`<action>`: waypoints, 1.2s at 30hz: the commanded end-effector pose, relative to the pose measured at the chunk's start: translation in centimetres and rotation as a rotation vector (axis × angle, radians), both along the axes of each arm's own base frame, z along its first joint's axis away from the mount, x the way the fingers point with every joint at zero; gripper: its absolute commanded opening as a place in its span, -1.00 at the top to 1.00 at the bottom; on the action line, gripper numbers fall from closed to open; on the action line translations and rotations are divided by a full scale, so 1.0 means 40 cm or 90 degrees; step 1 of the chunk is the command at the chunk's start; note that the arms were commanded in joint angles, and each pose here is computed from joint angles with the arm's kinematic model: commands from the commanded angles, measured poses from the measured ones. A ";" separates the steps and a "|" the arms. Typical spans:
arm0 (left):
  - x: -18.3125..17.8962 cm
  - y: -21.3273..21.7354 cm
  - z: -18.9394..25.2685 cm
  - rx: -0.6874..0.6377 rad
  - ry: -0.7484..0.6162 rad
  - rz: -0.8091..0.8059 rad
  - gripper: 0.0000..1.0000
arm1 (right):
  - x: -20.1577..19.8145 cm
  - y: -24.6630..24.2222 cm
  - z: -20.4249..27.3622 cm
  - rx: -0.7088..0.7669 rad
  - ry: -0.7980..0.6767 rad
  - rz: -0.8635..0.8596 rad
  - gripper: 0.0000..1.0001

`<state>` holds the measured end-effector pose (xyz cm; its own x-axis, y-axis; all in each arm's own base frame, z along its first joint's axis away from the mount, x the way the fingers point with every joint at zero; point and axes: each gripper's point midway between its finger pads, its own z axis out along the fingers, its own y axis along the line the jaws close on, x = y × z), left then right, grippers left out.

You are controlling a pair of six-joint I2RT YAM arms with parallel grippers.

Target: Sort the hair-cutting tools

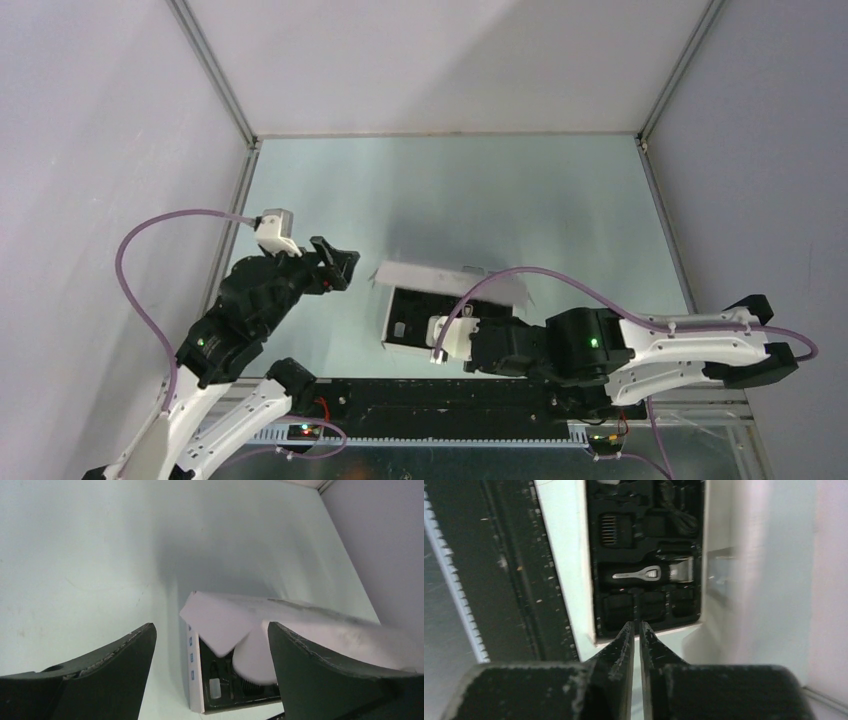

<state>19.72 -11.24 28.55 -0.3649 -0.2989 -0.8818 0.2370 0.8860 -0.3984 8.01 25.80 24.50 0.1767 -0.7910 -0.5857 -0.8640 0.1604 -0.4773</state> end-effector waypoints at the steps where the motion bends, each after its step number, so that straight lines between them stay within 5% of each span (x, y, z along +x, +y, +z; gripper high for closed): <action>1: -0.002 -0.027 -0.056 -0.017 0.072 -0.006 -0.78 | -0.069 -0.007 0.016 0.072 0.133 -0.041 0.69; 8: 0.020 -0.026 -0.119 -0.004 0.134 0.034 -0.84 | -0.002 -0.070 0.155 0.318 0.191 -0.230 -0.36; 11: 0.039 -0.013 -0.137 0.010 0.137 0.063 -0.89 | 0.087 -0.150 0.213 0.460 0.195 -0.396 -0.53; 16: 0.075 -0.078 -0.107 -0.035 0.064 -0.006 -0.91 | 0.203 -0.315 0.191 0.583 0.172 -0.617 -0.58; 25: 0.057 -0.148 -0.117 -0.024 -0.022 -0.143 -0.90 | 0.228 -0.273 0.082 0.508 0.198 -0.549 -0.60; 36: 0.129 -0.164 -0.140 0.046 -0.055 -0.138 -0.76 | 0.290 -0.201 -0.006 0.487 0.147 -0.484 -0.54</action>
<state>23.61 -17.45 21.22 -0.4286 -0.1775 -0.8859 0.4085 0.8365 -0.3652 18.57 15.60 22.44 -0.4601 -0.0957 -0.8827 -0.4048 0.9074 0.1126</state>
